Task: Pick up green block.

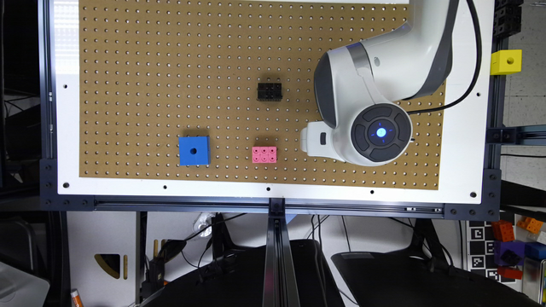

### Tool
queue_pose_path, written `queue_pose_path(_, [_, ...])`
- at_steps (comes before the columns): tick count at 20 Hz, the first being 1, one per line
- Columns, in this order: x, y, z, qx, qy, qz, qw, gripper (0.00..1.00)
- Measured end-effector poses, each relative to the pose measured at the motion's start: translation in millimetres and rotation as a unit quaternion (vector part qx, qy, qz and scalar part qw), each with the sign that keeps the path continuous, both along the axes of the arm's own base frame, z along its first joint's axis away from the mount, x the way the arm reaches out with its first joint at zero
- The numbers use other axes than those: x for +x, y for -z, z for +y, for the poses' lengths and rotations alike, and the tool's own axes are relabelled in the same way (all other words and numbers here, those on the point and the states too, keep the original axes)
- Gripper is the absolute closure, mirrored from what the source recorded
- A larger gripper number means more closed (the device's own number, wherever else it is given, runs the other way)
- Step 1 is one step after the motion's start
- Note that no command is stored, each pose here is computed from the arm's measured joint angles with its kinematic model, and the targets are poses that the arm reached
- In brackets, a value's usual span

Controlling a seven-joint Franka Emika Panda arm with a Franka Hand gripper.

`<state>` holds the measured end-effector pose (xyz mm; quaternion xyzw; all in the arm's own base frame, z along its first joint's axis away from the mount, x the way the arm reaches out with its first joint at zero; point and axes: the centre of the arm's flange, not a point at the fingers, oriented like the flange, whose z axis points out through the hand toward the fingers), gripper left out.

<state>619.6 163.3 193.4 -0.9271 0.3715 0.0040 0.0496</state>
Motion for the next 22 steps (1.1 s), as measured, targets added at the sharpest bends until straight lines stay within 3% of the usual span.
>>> queue_pose_path(2, [0.8,-23.9,-0.6,-0.0057,-0.0012,0.001,0.999983,1.0])
queue_pose_path(4, [0.1,-40.2,-0.7,-0.0102,-0.0017,0.0037,0.999939,1.0])
queue_pose_path(6, [-0.3,-48.8,-0.5,-0.0122,-0.0015,0.0041,0.999916,1.0])
queue_pose_path(7, [-0.1,-54.4,-0.3,-0.0128,-0.0013,0.0025,0.999914,1.0])
queue_pose_path(10, [-1.8,-77.4,0.2,-0.0177,-0.0009,0.0024,0.99984,1.0])
queue_pose_path(12, [-2.0,-85.7,0.2,-0.0187,-0.0008,0.0,0.999824,1.0])
queue_pose_path(14, [-3.5,-105.7,0.3,-0.0213,-0.0009,-0.0035,0.999766,1.0])
queue_pose_path(16, [-6.6,-125.4,0.3,-0.0251,-0.0011,-0.0039,0.999676,1.0])
queue_pose_path(18, [-8.5,-134.4,0.5,-0.0273,-0.0012,-0.0036,0.999621,1.0])
queue_pose_path(22, [-8.7,-132.3,0.5,-0.0275,-0.0012,-0.0016,0.999621,1.0])
